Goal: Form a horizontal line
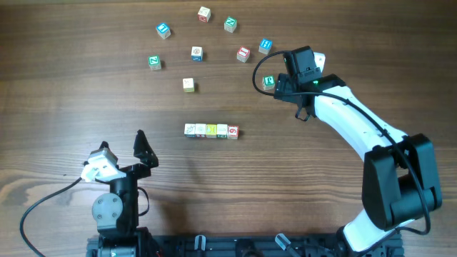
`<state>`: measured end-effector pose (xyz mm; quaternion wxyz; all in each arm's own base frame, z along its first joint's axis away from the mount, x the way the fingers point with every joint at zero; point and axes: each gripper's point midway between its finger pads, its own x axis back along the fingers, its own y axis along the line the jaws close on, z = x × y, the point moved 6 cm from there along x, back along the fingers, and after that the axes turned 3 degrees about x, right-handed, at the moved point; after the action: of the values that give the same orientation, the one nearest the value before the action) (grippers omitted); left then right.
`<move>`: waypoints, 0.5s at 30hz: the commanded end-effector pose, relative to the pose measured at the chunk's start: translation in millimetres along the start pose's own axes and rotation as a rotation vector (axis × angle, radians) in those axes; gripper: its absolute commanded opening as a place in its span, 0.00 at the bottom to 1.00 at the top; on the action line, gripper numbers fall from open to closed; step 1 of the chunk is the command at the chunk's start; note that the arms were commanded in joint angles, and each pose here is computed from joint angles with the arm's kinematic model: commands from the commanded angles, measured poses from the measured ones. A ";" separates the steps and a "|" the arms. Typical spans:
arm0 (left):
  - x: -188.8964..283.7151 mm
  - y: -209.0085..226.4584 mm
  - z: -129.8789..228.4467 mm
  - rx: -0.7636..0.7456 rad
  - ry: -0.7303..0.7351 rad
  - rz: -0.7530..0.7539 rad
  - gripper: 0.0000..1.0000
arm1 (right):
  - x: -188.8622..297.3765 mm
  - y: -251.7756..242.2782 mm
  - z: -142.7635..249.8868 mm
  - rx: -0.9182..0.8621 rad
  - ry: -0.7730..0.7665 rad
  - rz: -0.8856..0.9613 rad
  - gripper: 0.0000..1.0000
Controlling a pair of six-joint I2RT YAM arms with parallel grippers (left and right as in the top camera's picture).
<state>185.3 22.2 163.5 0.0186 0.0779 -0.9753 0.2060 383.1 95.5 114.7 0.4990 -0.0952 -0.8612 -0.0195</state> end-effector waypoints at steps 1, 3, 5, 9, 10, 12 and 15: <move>-1.4 5.1 3.3 -0.110 0.013 -0.031 1.00 | 8.6 -0.9 -10.2 -0.003 -0.038 0.002 0.99; -2.2 5.7 5.5 -0.111 0.027 -0.034 1.00 | 8.6 -0.9 -10.2 -0.003 -0.038 0.002 1.00; -2.6 6.2 6.9 -0.111 0.035 -0.037 1.00 | 8.6 -0.9 -10.2 -0.003 -0.038 0.002 1.00; -2.7 6.2 6.9 -0.111 0.036 -0.036 1.00 | 8.6 -0.9 -10.2 -0.003 -0.038 0.002 1.00; -2.7 6.2 6.9 -0.111 0.036 -0.036 1.00 | 8.6 -0.9 -10.2 -0.003 -0.038 0.002 1.00; -2.6 6.2 6.9 -0.111 0.036 -0.036 1.00 | 8.6 -0.9 -10.2 -0.003 -0.038 0.002 1.00; -2.7 6.2 6.9 -0.111 0.035 -0.037 1.00 | 8.6 -0.9 -10.2 -0.003 -0.038 0.002 1.00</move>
<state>187.1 22.4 156.9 0.0414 0.0799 -0.9826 0.1626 383.1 95.5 114.7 0.4990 -0.0952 -0.8612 -0.0195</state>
